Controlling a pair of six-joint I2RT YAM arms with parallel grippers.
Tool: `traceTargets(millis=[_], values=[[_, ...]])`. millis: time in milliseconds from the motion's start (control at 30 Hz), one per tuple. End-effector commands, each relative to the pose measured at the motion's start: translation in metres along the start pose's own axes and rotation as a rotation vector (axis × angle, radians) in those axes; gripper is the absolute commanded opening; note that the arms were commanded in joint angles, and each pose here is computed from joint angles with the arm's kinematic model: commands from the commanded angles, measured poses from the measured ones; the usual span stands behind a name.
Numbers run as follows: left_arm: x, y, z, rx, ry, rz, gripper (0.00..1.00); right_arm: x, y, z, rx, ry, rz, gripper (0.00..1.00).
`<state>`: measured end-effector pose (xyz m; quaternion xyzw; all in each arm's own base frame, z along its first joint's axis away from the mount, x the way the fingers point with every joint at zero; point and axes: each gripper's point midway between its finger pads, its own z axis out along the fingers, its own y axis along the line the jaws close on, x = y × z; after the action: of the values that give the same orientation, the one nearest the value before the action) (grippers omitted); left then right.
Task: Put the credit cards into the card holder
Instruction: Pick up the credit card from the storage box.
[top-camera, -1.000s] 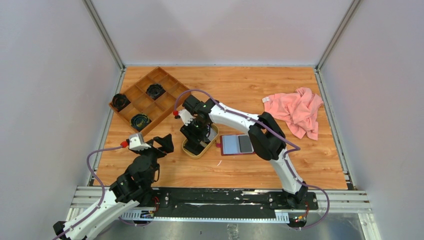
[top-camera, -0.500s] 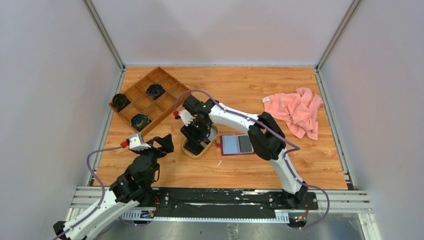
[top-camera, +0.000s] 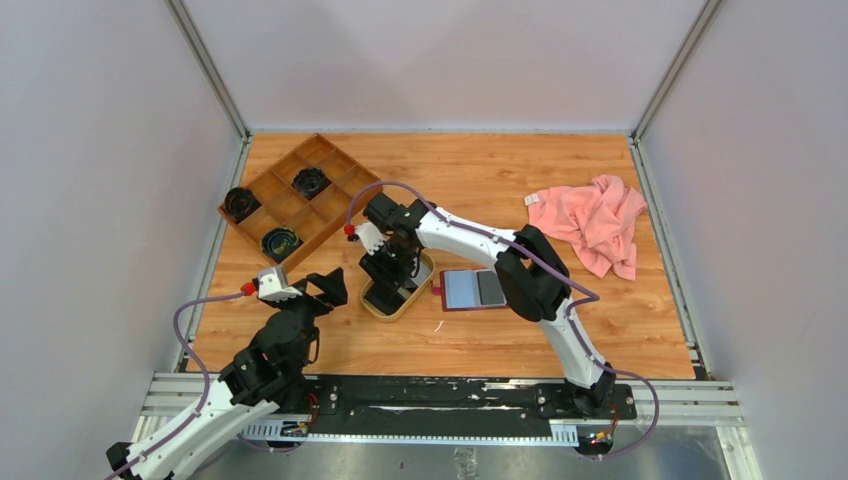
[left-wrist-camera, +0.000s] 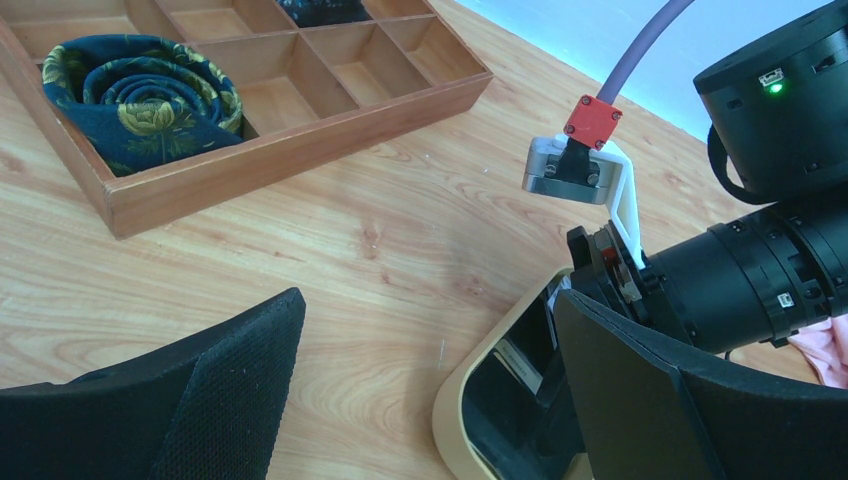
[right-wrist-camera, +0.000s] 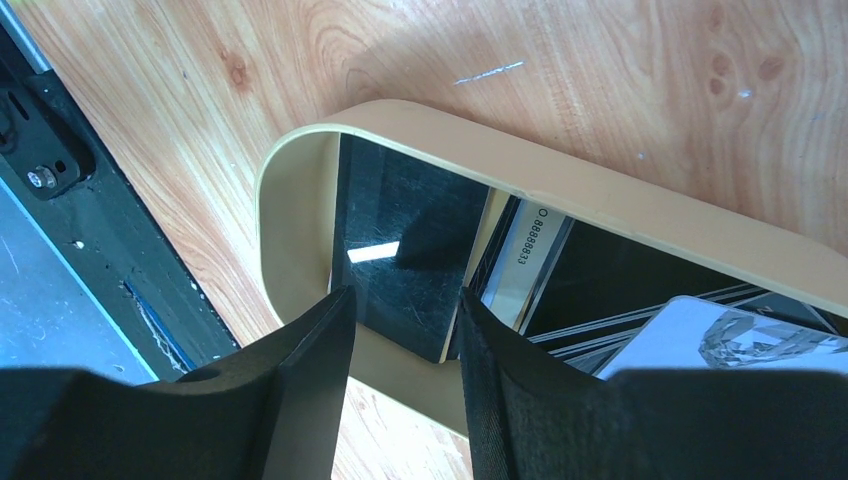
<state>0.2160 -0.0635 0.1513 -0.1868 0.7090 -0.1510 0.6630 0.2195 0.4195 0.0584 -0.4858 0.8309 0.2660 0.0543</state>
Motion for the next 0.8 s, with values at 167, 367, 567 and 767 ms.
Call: traceTargets(millis=[167,367,567,767], values=[[0.000,0.011,0.001,-0.050,-0.022,-0.009,0.99,0.008,0.029,-0.008,-0.079,0.025,0.003,0.45],[0.000,0.011,0.001,-0.050,-0.022,-0.010,0.99,0.006,0.034,-0.011,-0.093,0.015,0.000,0.44],[0.000,0.011,0.001,-0.052,-0.023,-0.010,0.99,0.005,0.040,-0.013,-0.125,0.010,0.001,0.41],[0.001,0.011,0.001,-0.054,-0.023,-0.008,0.99,0.004,0.045,-0.015,-0.151,0.007,0.011,0.39]])
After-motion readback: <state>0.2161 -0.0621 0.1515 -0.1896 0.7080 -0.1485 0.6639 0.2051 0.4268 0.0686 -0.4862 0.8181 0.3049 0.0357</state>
